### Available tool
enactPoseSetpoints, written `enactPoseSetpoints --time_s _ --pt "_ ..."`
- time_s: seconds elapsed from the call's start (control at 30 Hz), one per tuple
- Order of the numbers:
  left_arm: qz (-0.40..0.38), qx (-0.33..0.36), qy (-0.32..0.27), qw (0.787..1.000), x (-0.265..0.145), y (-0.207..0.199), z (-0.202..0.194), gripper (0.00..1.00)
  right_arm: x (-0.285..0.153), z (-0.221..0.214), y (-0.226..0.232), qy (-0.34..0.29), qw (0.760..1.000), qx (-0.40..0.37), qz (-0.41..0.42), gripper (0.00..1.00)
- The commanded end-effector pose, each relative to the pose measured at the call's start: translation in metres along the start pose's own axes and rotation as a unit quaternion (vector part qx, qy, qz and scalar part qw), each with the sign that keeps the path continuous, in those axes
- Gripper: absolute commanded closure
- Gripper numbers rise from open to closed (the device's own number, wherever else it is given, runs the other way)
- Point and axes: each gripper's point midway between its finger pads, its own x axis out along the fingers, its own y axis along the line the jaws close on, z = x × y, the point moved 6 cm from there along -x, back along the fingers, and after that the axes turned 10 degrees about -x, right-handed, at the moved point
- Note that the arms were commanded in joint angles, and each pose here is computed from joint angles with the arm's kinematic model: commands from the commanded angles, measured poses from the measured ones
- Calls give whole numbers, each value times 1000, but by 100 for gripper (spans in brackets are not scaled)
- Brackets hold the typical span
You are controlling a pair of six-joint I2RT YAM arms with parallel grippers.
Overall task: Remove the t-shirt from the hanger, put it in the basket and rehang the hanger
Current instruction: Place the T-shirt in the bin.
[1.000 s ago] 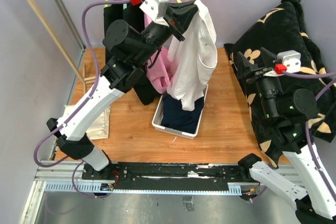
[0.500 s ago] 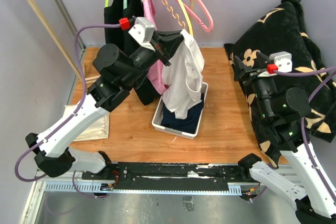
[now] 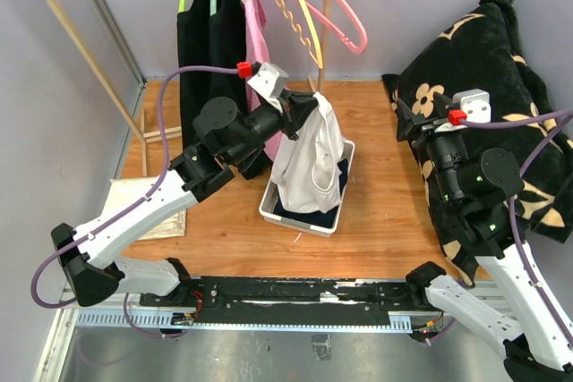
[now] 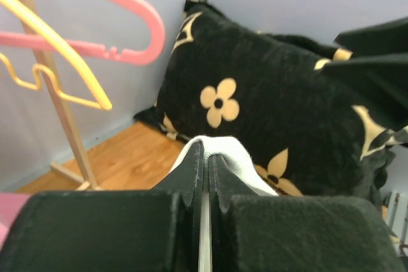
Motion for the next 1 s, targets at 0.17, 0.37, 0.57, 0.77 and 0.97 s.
enactPoseSetpoints --time_s 0.17,0.37,0.57,0.77,0.97 --pt "23 -20 27 999 4 13 -50 99 -5 -7 -6 9 1000 -1 -21 32" --pt "44 -43 70 996 -10 25 -99 100 -3 -14 -2 18 1000 -2 -15 32" --pt "70 -60 118 989 -21 38 -150 99 -2 -22 2 26 1000 -1 -11 32" --pt "107 -82 153 979 -35 56 -207 100 -2 -27 5 32 999 1 -4 32" --pt "132 -104 209 963 -45 67 -266 99 2 -33 12 39 999 6 11 31"
